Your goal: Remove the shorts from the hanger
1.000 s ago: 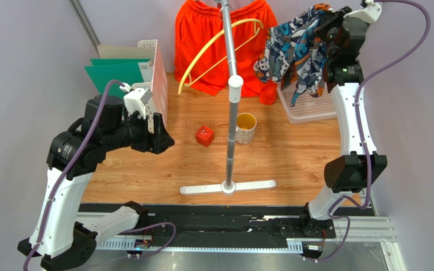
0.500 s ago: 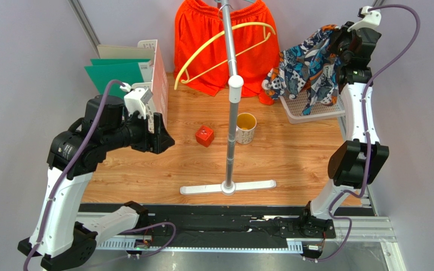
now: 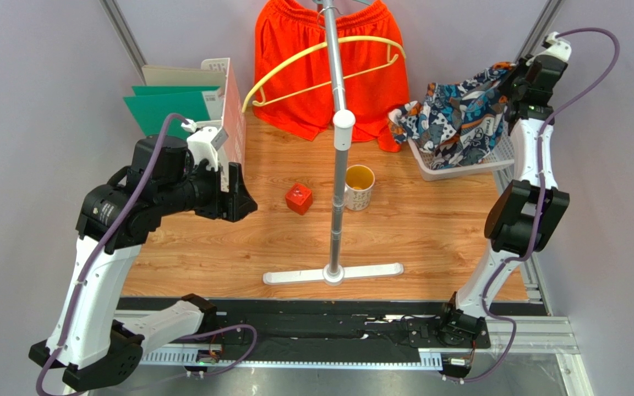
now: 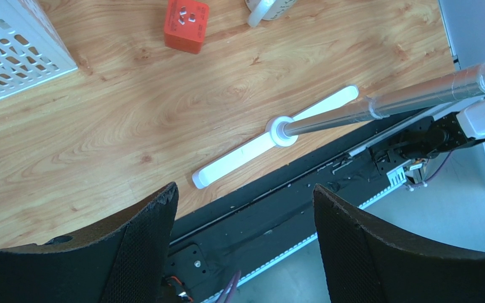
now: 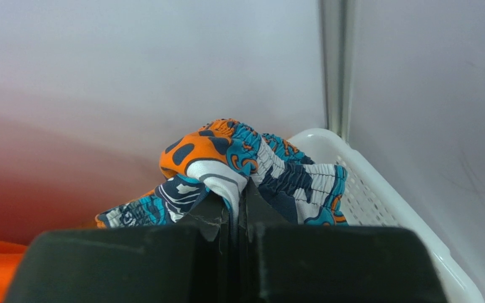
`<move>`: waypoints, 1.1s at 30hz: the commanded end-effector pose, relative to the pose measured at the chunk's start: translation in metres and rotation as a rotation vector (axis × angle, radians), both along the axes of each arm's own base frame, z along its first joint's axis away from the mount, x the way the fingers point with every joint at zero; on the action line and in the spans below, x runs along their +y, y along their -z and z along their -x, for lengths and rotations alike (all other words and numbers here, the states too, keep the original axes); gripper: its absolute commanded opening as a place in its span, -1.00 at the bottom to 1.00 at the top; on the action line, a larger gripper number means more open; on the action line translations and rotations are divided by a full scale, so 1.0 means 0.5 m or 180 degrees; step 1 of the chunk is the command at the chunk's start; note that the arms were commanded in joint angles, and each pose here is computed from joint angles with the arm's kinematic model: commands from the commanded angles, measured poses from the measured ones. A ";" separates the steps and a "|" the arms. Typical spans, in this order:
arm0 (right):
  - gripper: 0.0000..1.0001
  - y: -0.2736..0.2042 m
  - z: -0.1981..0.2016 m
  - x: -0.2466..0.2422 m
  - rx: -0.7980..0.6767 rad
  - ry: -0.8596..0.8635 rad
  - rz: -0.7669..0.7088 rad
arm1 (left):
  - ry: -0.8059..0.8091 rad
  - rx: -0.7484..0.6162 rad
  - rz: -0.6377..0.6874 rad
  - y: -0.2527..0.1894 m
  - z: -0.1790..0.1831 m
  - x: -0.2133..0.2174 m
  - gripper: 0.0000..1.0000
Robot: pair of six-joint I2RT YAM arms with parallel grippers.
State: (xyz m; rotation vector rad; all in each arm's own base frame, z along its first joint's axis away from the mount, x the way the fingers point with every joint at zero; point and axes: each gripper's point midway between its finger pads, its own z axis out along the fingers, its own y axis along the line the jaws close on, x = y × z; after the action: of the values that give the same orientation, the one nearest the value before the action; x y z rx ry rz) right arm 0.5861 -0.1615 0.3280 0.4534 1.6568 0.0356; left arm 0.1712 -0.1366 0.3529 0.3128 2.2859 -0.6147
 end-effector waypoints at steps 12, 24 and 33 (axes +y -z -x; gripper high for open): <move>-1.00 -0.032 0.048 -0.098 -0.0009 0.0519 -0.0025 | -0.0044 -0.0045 -0.0055 -0.011 -0.018 0.001 0.63; -1.00 0.045 -0.022 0.093 0.0237 -0.0368 -0.0036 | -0.0009 0.0027 0.0070 -0.007 -0.027 -0.020 0.61; -1.00 0.216 -0.016 0.204 0.0648 -0.0387 -0.0426 | -0.0177 -0.0070 0.0096 -0.023 -0.007 0.005 0.61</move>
State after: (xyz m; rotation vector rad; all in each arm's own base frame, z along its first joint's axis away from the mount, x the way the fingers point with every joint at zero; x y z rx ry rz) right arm 0.5967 -0.0452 0.2461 0.3469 1.8812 0.2005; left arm 0.1797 -0.1397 0.3502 0.2752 2.3115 -0.6100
